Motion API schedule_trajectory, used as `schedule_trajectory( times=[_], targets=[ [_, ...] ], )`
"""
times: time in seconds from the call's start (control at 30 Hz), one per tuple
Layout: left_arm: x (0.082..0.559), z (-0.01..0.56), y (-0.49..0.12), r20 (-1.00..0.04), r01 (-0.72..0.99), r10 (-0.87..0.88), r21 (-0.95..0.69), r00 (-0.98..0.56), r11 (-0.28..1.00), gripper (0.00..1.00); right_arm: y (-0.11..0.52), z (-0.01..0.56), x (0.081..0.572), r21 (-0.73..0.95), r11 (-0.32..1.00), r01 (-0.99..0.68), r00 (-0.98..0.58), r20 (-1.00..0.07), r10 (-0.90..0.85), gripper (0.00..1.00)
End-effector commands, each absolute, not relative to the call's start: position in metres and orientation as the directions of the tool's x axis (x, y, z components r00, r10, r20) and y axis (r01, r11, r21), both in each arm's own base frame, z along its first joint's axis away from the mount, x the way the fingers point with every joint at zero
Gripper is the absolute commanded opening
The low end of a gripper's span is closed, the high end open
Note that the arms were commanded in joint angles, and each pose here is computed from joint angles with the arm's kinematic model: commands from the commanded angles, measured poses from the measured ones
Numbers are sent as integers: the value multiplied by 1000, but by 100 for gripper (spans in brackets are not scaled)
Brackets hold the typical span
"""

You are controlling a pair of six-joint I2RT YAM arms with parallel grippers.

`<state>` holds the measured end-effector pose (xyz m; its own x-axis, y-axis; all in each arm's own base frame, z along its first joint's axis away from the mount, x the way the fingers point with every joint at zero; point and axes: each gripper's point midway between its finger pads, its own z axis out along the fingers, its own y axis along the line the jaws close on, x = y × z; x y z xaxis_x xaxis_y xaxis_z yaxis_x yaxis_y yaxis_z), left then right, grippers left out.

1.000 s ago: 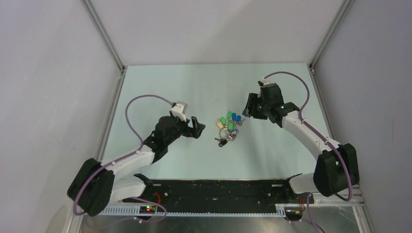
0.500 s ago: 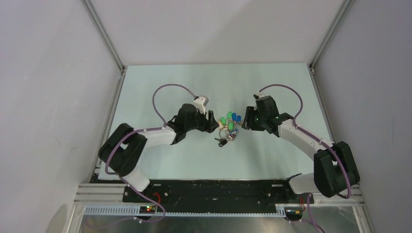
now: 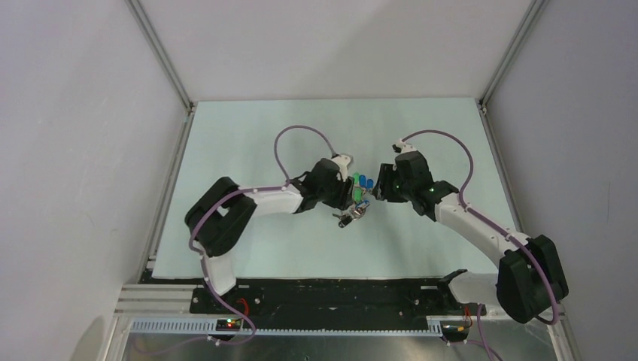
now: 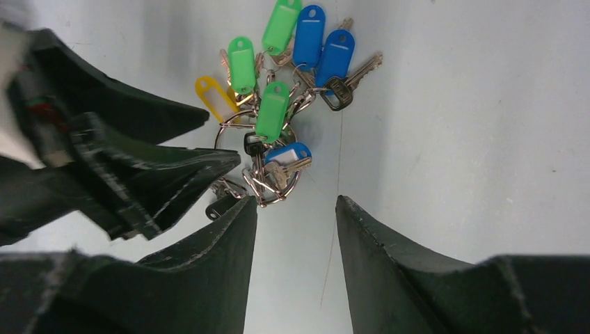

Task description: Remove the keys from the keyring

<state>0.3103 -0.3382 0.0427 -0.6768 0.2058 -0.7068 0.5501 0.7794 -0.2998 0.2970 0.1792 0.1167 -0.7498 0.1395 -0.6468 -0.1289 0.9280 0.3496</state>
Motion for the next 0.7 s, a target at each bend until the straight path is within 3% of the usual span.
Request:
schedule_trajectory(
  times=[0.0, 0.13, 0.27, 0.37, 0.53, 0.67],
  targets=[
    [312, 12, -310, -616, 473, 296, -142, -730, 869, 56, 171, 128, 297, 334, 937, -104, -712, -683, 165, 51],
    [312, 4, -302, -589, 432, 290, -113, -754, 895, 46, 168, 126, 292, 334, 937, -99, -710, -684, 169, 52],
    [309, -3, -304, -552, 449, 322, -107, -769, 887, 14, 169, 122, 287, 335, 937, -96, -719, -674, 168, 52],
    [308, 4, -308, -558, 478, 339, -119, -757, 870, 4, 172, 120, 286, 335, 937, -99, -725, -670, 162, 52],
    [310, 28, -309, -614, 515, 345, -120, -710, 849, 0, 176, 120, 286, 346, 932, -107, -726, -668, 164, 52],
    [310, 61, -296, -721, 528, 310, -91, -620, 845, 0, 182, 125, 288, 357, 921, -155, -716, -683, 145, 53]
  ],
)
